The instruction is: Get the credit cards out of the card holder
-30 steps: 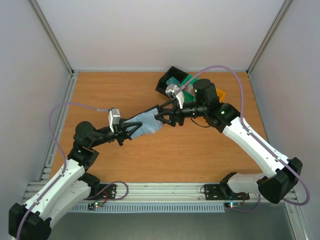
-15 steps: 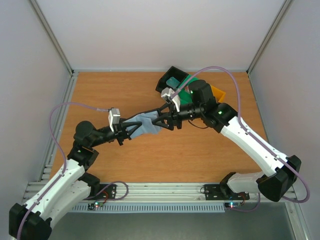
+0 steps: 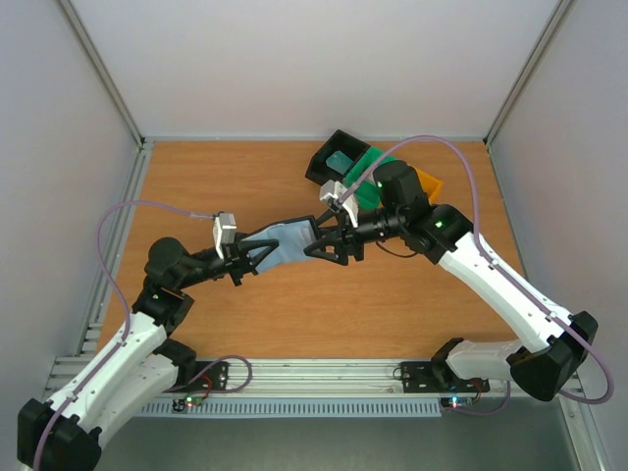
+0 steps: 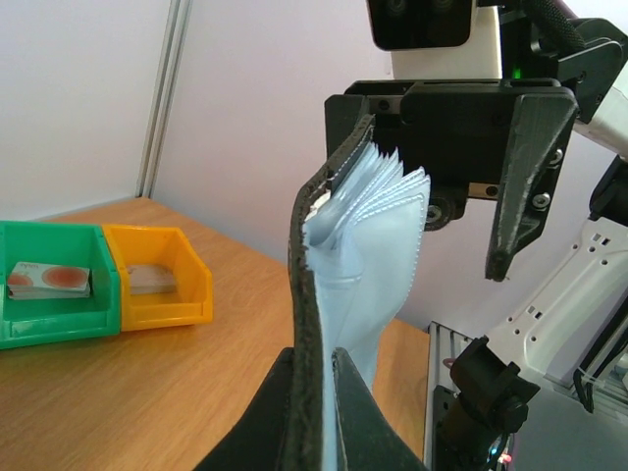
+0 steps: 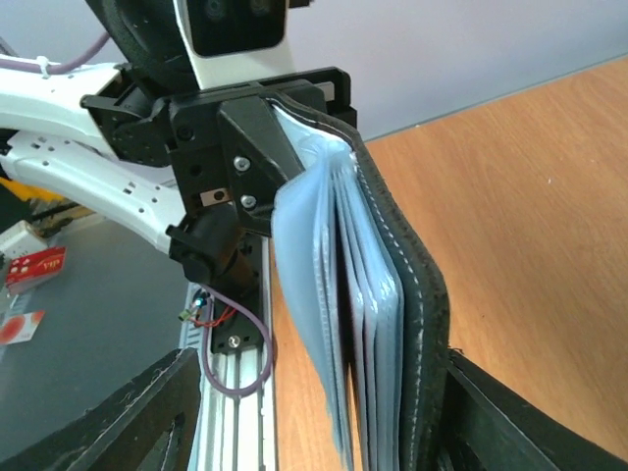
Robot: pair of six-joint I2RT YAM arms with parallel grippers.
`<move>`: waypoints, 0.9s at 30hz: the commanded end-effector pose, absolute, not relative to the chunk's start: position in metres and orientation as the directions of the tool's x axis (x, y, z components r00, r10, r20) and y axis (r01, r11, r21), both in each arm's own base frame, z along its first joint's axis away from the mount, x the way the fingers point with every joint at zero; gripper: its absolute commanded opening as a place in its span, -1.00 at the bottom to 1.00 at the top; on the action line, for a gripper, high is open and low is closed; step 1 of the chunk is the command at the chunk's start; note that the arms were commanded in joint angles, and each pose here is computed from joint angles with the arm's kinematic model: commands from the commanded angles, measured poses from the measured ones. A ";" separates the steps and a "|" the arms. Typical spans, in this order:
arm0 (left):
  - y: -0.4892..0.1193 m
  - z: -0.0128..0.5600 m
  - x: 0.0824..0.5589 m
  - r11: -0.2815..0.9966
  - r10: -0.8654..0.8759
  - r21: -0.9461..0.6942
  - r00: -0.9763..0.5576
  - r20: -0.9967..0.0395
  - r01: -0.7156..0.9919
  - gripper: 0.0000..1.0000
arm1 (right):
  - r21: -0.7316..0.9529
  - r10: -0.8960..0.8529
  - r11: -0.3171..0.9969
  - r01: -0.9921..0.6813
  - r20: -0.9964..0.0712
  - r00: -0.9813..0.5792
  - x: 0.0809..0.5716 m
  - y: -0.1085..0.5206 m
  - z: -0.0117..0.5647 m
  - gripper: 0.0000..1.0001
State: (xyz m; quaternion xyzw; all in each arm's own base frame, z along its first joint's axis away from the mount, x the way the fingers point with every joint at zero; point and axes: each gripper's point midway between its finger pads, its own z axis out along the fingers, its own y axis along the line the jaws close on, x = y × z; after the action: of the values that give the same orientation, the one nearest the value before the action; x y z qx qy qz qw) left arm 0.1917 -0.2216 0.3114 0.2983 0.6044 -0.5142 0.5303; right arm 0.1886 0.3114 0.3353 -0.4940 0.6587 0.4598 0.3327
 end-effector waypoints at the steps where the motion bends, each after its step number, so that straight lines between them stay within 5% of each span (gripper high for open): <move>1: -0.221 0.329 0.183 0.267 -0.211 -0.240 -0.187 -0.959 0.933 -0.99 | 0.219 -0.295 0.055 -0.974 -0.928 -0.225 0.180 0.309 0.361 0.17; 7: -0.221 0.328 0.184 0.267 -0.210 -0.242 -0.188 -0.959 0.933 -1.00 | 0.255 -0.281 0.110 -0.961 -0.919 -0.276 0.201 0.320 0.353 -0.37; 20: -0.221 0.329 0.183 0.268 -0.211 -0.237 -0.184 -0.960 0.934 -0.99 | 0.303 -0.300 0.146 -0.942 -0.894 -0.334 0.215 0.328 0.336 -0.37; 25: -0.221 0.327 0.185 0.276 -0.211 -0.245 -0.190 -0.959 0.929 -0.99 | 0.303 -0.308 0.185 -0.935 -0.886 -0.348 0.219 0.328 0.332 -0.94; 27: -0.219 0.324 0.190 0.298 -0.215 -0.262 -0.202 -0.955 0.918 -0.98 | 0.300 -0.306 0.229 -0.926 -0.881 -0.361 0.225 0.326 0.332 -0.98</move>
State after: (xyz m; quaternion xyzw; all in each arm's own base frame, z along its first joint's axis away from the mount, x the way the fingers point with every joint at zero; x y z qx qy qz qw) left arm 0.1945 -0.2205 0.3081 0.2908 0.6123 -0.5116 0.5280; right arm 0.2106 0.3265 0.3313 -0.4627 0.6758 0.4640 0.3376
